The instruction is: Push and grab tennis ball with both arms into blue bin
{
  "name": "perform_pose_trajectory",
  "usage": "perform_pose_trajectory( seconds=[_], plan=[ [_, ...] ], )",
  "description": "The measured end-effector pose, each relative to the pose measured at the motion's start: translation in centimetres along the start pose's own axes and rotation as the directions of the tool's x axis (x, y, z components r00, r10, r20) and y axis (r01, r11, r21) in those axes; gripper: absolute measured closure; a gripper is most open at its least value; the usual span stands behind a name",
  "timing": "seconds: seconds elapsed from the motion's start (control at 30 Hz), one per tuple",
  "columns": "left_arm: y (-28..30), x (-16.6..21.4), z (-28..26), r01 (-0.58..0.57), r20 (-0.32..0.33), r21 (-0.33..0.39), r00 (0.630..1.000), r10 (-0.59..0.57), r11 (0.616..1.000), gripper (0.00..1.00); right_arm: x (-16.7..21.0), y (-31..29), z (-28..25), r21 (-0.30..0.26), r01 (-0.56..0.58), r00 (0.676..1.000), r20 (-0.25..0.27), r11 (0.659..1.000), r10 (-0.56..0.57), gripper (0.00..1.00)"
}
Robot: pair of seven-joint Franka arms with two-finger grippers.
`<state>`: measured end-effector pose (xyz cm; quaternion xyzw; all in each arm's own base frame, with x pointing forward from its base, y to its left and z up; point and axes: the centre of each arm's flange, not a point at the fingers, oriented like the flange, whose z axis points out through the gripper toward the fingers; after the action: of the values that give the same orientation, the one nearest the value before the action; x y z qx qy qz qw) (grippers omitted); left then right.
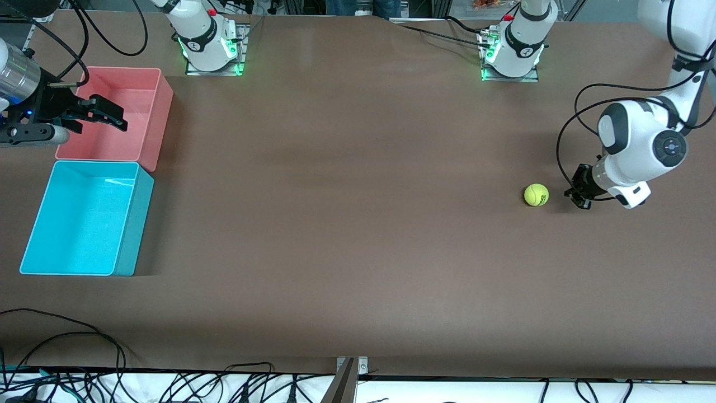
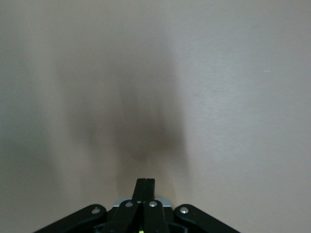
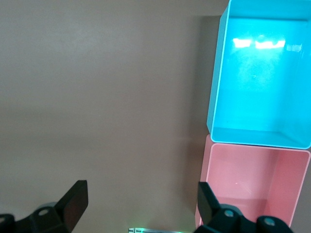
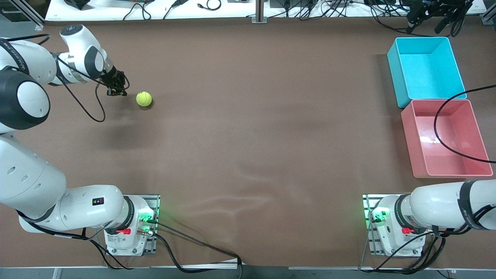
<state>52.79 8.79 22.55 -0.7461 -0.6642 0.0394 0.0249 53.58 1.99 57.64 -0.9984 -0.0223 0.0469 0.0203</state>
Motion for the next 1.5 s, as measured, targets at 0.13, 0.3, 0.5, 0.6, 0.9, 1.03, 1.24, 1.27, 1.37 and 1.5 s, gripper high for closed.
perform_pose_trajectory(
  seconds=[0.13,0.3,0.5,0.6,0.9,1.03,1.24,1.27,1.37,1.5],
  plan=[
    [0.2,0.0,1.2,0.055,-0.003,-0.015,0.999,-0.055,0.998,0.99,0.0,0.0,0.0,0.0,0.0,1.0,0.0,1.0,0.0,0.0],
    [0.3,-0.2,2.5,0.1,-0.002,-0.019,0.995,-0.1,0.995,0.99,0.0,0.0,0.0,0.0,0.0,1.0,0.0,1.0,0.0,0.0],
    [0.5,-0.7,2.8,0.132,0.0,-0.024,0.991,-0.132,0.991,0.99,0.0,0.0,0.0,0.0,0.0,1.0,0.0,1.0,0.0,0.0],
    [0.7,-1.1,2.8,0.131,0.002,-0.024,0.991,-0.131,0.991,0.99,0.0,0.0,0.0,0.0,0.0,1.0,0.0,1.0,0.0,0.0],
    [-0.1,1.1,3.2,0.075,-0.066,-0.006,0.995,-0.075,0.997,0.99,0.0,0.0,0.0,0.0,0.001,1.0,-0.001,1.0,-0.001,0.0],
    [-1.5,5.2,3.2,0.061,-0.121,0.007,0.991,-0.06,0.998,0.99,0.0,-0.1,0.0,0.0,0.001,1.0,-0.001,1.0,-0.001,0.0],
    [-3.1,9.0,3.2,0.056,-0.156,0.015,0.986,-0.053,0.998,0.99,0.0,-0.1,0.0,0.0,0.001,1.0,-0.001,1.0,-0.001,0.0],
    [-3.1,9.1,3.2,0.055,-0.157,0.015,0.986,-0.052,0.998,0.99,0.0,0.0,0.0,0.0,0.001,1.0,-0.001,1.0,-0.001,0.0],
    [-2.9,8.3,3.3,0.047,-0.153,0.017,0.987,-0.044,0.999,0.99,0.0,0.0,0.0,0.0,0.001,1.0,-0.001,1.0,-0.001,0.0],
    [-2.0,3.9,4.3,0.071,-0.126,0.018,0.99,-0.068,0.997,0.99,0.0,0.0,0.0,0.0,0.001,1.0,-0.001,1.0,-0.001,0.0]
  ],
)
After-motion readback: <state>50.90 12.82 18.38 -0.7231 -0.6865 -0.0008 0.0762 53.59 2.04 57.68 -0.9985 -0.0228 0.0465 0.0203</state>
